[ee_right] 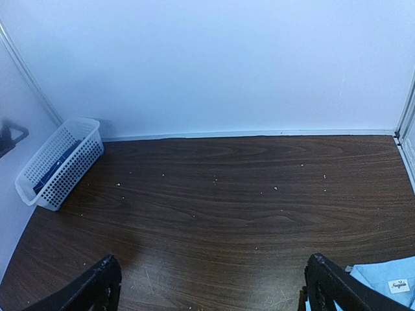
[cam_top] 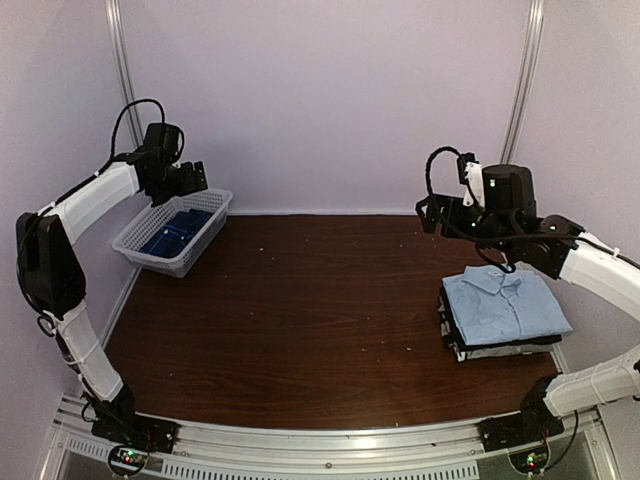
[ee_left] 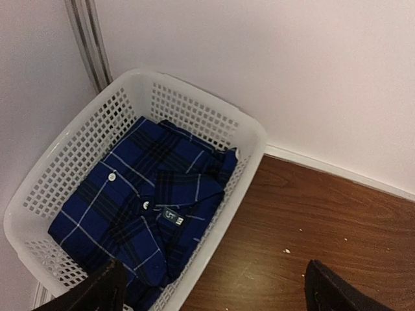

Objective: Fold and stack the long sleeve shirts
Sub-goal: Pick up the crumpled shirt from the bin.

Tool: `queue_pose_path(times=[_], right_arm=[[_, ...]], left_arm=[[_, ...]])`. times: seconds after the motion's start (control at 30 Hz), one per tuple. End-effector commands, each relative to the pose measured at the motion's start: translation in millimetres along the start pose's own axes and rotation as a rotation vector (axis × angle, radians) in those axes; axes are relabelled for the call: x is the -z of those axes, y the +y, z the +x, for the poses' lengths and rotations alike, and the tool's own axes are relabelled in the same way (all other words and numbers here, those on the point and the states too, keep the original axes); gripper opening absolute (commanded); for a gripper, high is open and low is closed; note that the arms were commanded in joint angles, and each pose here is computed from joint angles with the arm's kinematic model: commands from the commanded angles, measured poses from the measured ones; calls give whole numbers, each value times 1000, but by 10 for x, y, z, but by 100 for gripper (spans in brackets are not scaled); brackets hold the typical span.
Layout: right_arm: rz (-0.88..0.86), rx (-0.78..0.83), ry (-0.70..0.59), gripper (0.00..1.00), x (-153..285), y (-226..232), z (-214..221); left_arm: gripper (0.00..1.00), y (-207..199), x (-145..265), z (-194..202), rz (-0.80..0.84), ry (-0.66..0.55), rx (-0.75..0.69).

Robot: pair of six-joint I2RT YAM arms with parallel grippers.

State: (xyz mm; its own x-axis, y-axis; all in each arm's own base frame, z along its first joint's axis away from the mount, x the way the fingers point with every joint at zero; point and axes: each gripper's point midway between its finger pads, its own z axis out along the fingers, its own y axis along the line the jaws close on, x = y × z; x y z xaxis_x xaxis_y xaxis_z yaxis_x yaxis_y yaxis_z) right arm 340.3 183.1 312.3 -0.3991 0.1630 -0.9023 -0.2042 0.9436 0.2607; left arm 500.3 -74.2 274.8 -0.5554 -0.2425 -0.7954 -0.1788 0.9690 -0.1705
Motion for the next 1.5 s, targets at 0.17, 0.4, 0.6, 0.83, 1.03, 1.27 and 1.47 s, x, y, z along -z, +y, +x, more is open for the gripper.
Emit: queue_pose_path(times=[0.17,0.4,0.6,0.83,1.03,1.27,1.47], right_arm=[[-43,30,-29,100,173,58,-176],[-81,28,-24,100,233,106,-168],[-112,16,-17,100,254,154,-160],[-128,11,-9,100,284,176,-149],[-133,7,-11,100,322,178,-167],[-143,6,-11,100,341,198,-193],[-154,6,-6,100,317,223,-173]], left_arm=[[98,810,-1043,284,-182,152,41],[98,1120,-1650,648,-223,275,68],[92,1319,-1944,852,-259,341,65],[64,1374,-2121,1071,-238,393,80],[20,1380,-2166,1115,-225,404,72],[0,1285,-1921,486,-204,271,38],[0,1160,-1343,-318,-187,80,49]])
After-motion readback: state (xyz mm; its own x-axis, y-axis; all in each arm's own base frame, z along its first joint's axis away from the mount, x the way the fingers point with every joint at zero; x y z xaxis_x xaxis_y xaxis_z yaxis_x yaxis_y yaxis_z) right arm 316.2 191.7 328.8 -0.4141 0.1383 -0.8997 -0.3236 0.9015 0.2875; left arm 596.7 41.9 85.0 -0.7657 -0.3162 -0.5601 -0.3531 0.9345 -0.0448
